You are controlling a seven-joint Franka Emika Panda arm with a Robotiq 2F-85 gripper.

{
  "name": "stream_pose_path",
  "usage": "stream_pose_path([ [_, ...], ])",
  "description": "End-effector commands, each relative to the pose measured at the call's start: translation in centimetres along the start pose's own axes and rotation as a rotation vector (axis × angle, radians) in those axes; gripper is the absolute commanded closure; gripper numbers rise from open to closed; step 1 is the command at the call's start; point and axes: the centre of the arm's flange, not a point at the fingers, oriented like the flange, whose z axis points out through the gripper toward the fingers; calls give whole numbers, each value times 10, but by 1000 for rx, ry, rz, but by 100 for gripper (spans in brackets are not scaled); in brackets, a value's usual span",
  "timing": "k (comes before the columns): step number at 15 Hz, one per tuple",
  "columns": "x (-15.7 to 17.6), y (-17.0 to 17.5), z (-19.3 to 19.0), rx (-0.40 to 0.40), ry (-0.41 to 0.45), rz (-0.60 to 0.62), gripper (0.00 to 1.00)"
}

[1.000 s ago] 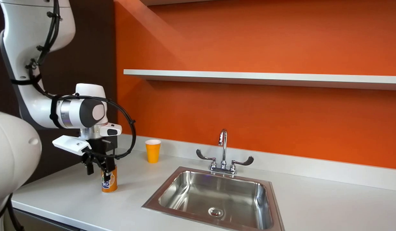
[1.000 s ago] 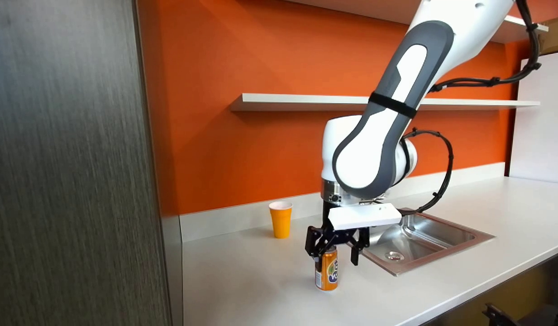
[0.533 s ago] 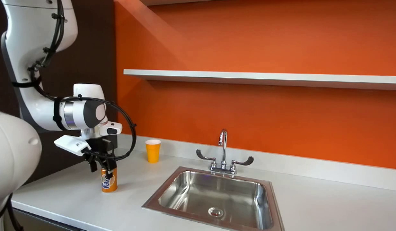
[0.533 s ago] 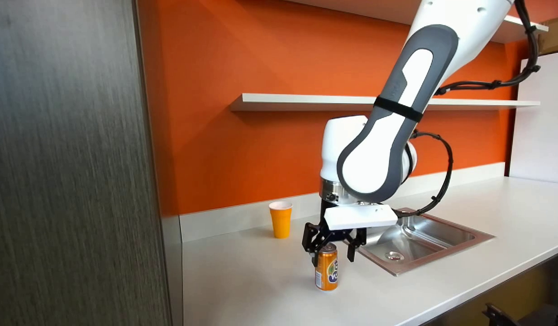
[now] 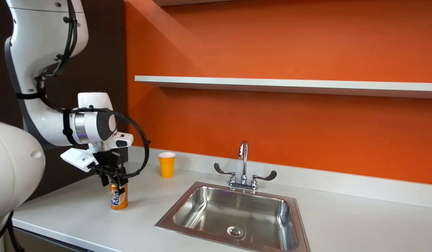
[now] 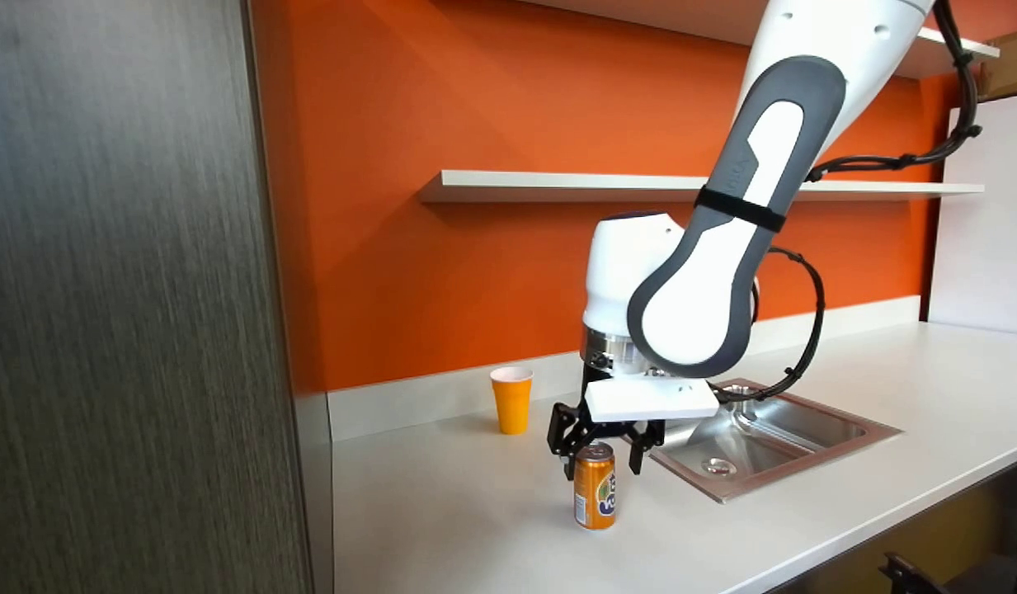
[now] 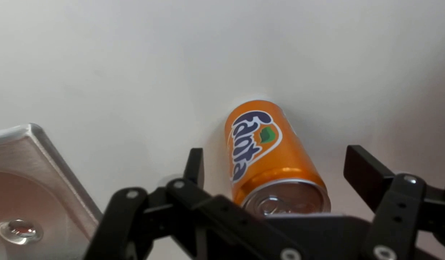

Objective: Put the soda can on the shelf

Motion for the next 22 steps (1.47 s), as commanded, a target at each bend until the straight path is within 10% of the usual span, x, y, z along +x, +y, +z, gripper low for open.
stream_pose_path([
  [1, 6, -4, 11, 3, 37, 31, 0],
  [12, 13, -5, 19, -22, 53, 53, 0],
  [13, 14, -5, 20, -22, 54, 58, 25],
  [18, 19, -6, 25, -11, 57, 75, 58],
  [22, 25, -6, 18, -7, 67, 93, 62],
])
